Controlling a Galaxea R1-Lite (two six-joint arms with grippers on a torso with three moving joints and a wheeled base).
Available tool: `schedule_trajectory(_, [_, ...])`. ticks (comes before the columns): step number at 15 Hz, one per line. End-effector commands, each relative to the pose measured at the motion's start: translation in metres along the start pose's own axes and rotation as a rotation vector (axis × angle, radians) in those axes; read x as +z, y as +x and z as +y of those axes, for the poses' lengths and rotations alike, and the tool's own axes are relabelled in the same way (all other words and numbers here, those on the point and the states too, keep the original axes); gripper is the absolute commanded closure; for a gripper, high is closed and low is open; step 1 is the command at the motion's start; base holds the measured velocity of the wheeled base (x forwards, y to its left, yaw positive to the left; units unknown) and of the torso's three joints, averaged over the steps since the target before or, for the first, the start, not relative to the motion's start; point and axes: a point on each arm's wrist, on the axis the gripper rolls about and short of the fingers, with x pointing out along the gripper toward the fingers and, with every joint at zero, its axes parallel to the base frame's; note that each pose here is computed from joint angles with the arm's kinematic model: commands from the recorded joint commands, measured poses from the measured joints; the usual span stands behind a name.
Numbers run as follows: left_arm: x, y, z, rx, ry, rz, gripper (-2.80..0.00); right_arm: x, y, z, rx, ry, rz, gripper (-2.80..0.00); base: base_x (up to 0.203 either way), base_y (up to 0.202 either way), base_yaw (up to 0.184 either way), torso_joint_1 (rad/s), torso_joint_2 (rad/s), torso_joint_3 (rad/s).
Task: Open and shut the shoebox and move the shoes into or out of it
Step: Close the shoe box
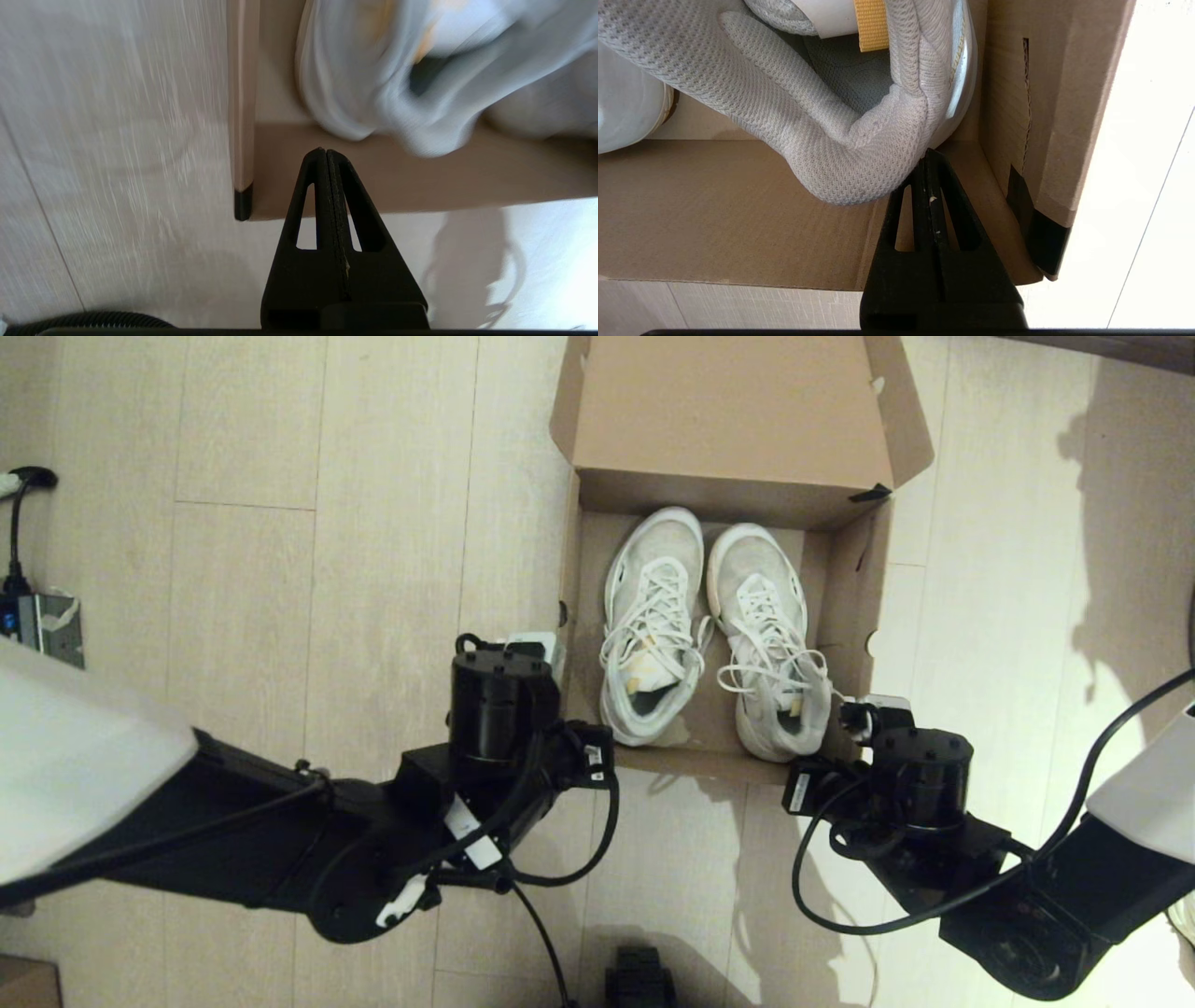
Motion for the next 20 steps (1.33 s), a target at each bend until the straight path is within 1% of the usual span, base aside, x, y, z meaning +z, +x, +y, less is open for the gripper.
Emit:
schedule_trajectory(1, [-0.025, 0.02, -0.002, 0.017, 0.032, 0.058, 0.0, 0.0, 0.0, 0.0, -0.002, 0.003, -0.004, 0.0, 0.0, 0.0, 0.0, 0.0, 0.0, 0.0])
schedule_trajectory(3, [-0.036, 0.028, -0.006, 0.011, 0.059, 0.063, 0.0, 0.0, -0.004, -0.002, -0.001, 0.0, -0.001, 0.0, 0.0, 0.0, 0.0, 0.0, 0.0, 0.0])
schedule_trajectory(5, [-0.046, 0.03, -0.009, 0.009, 0.078, 0.087, 0.0, 0.001, -0.007, -0.004, -0.005, 0.001, 0.001, 0.0, 0.0, 0.0, 0.0, 0.0, 0.0, 0.0])
schedule_trajectory(8, [-0.048, 0.028, -0.011, 0.005, 0.088, 0.091, 0.0, 0.001, -0.009, -0.004, -0.003, -0.001, 0.0, 0.0, 0.0, 0.0, 0.0, 0.0, 0.0, 0.0])
schedule_trajectory(10, [-0.049, 0.016, -0.012, -0.001, 0.099, 0.102, 0.0, -0.001, -0.014, -0.007, -0.006, -0.008, 0.014, 0.0, 0.0, 0.0, 0.0, 0.0, 0.0, 0.0])
schedule_trajectory(14, [-0.062, -0.012, -0.009, 0.004, 0.14, 0.154, 0.0, -0.021, -0.032, -0.021, -0.028, -0.059, 0.107, 0.0, 0.0, 0.0, 0.0, 0.0, 0.0, 0.0])
schedule_trajectory(16, [-0.067, -0.019, -0.006, 0.003, 0.146, 0.17, 0.0, -0.019, -0.031, -0.021, -0.028, -0.051, 0.098, 0.0, 0.0, 0.0, 0.0, 0.0, 0.0, 0.0])
schedule_trajectory(18, [-0.061, -0.023, -0.006, -0.003, 0.135, 0.153, 0.0, -0.013, -0.024, -0.019, -0.031, -0.038, 0.071, 0.0, 0.0, 0.0, 0.0, 0.0, 0.0, 0.0])
schedule_trajectory(20, [-0.047, -0.029, -0.006, -0.01, 0.116, 0.114, 0.0, -0.013, -0.022, -0.018, -0.031, -0.037, 0.067, 0.0, 0.0, 0.0, 0.0, 0.0, 0.0, 0.0])
